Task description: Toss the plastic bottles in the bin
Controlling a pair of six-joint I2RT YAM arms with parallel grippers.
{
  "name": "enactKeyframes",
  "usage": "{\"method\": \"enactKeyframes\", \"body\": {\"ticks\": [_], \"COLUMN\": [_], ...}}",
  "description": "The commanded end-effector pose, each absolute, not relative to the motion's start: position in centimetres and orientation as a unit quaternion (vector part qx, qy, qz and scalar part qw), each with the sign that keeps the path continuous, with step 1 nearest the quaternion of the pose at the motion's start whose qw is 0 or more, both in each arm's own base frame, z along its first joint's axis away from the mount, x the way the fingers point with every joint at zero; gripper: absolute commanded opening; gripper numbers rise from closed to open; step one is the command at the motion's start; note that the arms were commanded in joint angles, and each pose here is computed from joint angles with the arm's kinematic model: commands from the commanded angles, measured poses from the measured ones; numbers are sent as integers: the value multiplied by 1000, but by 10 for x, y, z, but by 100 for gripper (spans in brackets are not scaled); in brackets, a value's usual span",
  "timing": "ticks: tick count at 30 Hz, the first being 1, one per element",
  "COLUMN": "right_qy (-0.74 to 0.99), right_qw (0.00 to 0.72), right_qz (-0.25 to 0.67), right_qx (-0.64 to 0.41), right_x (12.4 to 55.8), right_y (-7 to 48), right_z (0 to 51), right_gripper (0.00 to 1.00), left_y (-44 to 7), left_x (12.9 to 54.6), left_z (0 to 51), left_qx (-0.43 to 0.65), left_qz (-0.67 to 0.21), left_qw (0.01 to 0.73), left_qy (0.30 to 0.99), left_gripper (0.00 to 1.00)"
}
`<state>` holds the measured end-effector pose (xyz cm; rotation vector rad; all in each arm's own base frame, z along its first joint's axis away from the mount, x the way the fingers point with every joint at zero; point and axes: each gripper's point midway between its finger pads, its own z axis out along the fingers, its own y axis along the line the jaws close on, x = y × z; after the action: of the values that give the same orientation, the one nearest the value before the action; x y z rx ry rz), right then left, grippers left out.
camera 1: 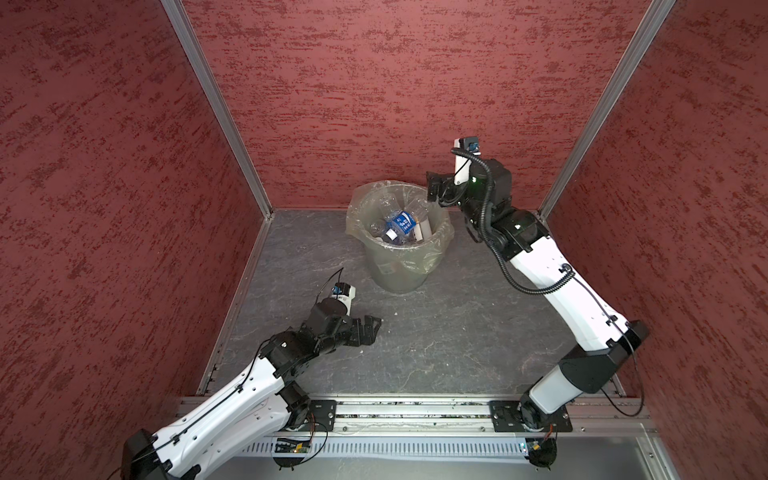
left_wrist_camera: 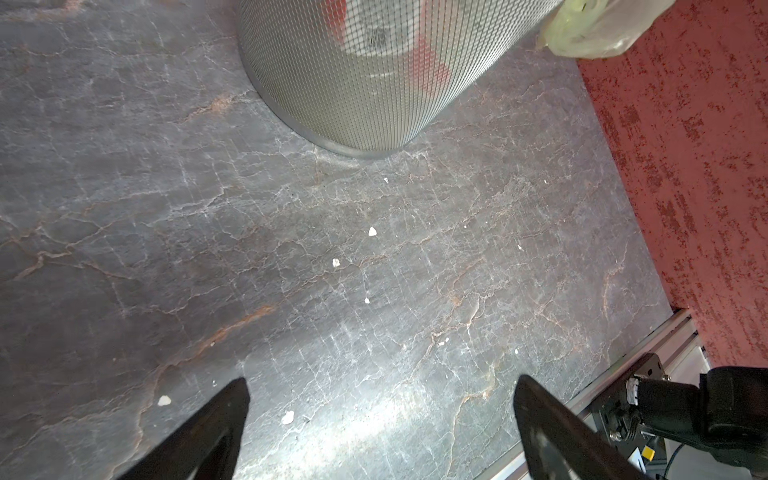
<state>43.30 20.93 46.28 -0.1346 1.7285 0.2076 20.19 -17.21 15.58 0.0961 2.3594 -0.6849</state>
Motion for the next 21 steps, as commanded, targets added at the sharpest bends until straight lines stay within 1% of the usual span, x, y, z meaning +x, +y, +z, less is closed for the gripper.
{"method": "enactKeyframes", "body": {"ticks": [1, 6, 8, 21], "right_qy": [763, 775, 771, 783], "right_qw": [638, 626, 630, 617], "right_qz": [94, 89, 92, 63], "right_qx": [-42, -16, -5, 51], "right_x": [430, 426, 417, 395], "right_y": [189, 156, 143, 85], "right_z": [454, 436, 439, 409], "right_gripper": [99, 99, 99, 99], "left_y": [-178, -177, -174, -148], "left_x": [217, 232, 239, 286], "left_z": [185, 200, 206, 246], "left_qx": [40, 28, 21, -37], "left_qz": [-286, -299, -303, -317], "left_qw": [367, 375, 380, 413], "left_qy": [884, 877, 874, 853], "left_gripper": [99, 99, 99, 99]}}
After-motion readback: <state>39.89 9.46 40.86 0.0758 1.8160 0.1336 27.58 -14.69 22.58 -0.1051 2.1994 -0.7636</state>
